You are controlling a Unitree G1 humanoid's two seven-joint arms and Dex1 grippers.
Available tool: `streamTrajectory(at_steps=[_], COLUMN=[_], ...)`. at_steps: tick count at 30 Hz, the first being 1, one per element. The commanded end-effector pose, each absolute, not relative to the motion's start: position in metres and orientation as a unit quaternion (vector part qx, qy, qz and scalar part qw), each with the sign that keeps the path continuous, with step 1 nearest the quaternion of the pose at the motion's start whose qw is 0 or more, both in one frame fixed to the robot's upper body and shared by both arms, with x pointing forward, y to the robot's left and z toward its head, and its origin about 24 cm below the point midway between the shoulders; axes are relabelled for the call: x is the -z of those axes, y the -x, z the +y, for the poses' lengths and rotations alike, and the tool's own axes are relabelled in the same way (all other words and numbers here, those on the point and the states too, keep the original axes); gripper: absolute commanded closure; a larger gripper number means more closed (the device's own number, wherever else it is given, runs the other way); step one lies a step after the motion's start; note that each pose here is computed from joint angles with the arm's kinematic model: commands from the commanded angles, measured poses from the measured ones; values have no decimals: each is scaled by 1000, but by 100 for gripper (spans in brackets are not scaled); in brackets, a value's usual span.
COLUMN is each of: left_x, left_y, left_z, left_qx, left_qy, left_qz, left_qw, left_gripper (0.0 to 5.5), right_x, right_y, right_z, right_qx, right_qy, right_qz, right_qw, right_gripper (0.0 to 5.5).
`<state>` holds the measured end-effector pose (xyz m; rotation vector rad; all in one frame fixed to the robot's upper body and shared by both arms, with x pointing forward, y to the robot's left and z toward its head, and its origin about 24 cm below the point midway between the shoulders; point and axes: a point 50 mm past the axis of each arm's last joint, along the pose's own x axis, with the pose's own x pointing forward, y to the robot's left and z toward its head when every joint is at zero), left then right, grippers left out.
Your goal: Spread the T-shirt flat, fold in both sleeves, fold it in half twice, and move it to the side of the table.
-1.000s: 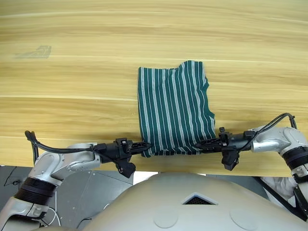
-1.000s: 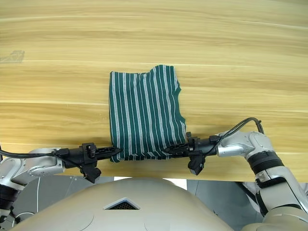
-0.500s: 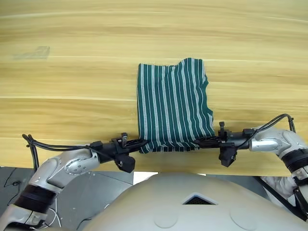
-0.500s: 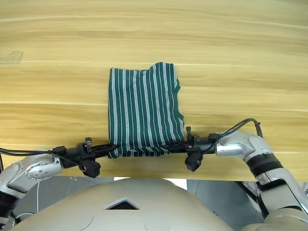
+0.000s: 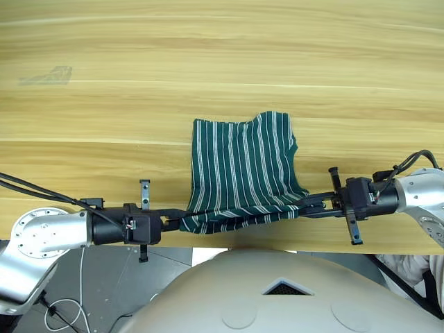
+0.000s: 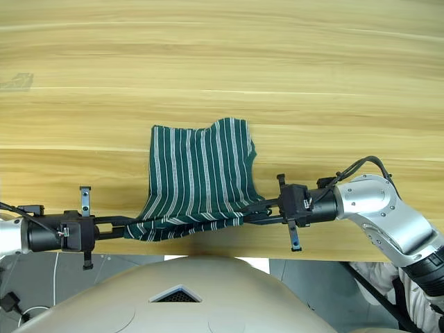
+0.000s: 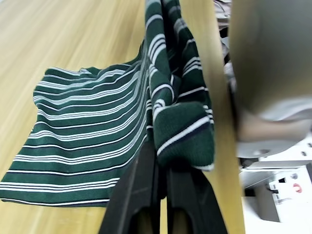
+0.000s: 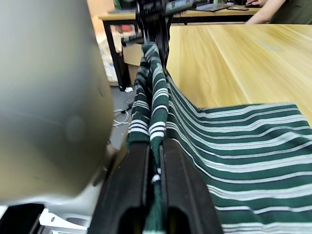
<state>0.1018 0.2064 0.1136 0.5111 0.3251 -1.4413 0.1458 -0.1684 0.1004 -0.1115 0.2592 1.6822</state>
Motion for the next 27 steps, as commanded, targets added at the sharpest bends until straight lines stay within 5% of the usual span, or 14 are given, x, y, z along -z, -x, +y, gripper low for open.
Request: streamTrajectory(at_steps=[1,7,12,20,27], left_x=[-115,-127,-130,-95,-72], left_y=[-76,-82,-138,-189,-224], left_z=[206,202,215,214,209], left_qx=[662,654,568,523,447], left_qy=[-204,-188,-195,-221,-247], left_qz=[180,156,100,104,79], left_qw=[698,716,793,816,856], left_gripper=[550,550,550,550,550], right_x=[-108,-109,-101,-79,-70], right_y=[-133,-136,-178,-239,-253], right_z=[-170,-173,-176,-161,-157], right_qx=[-753,-737,-673,-641,-631], right_qy=[43,52,74,116,105], right_qz=[130,121,88,85,84], right_qw=[644,663,731,754,764], right_gripper=[543,543,543,543,543])
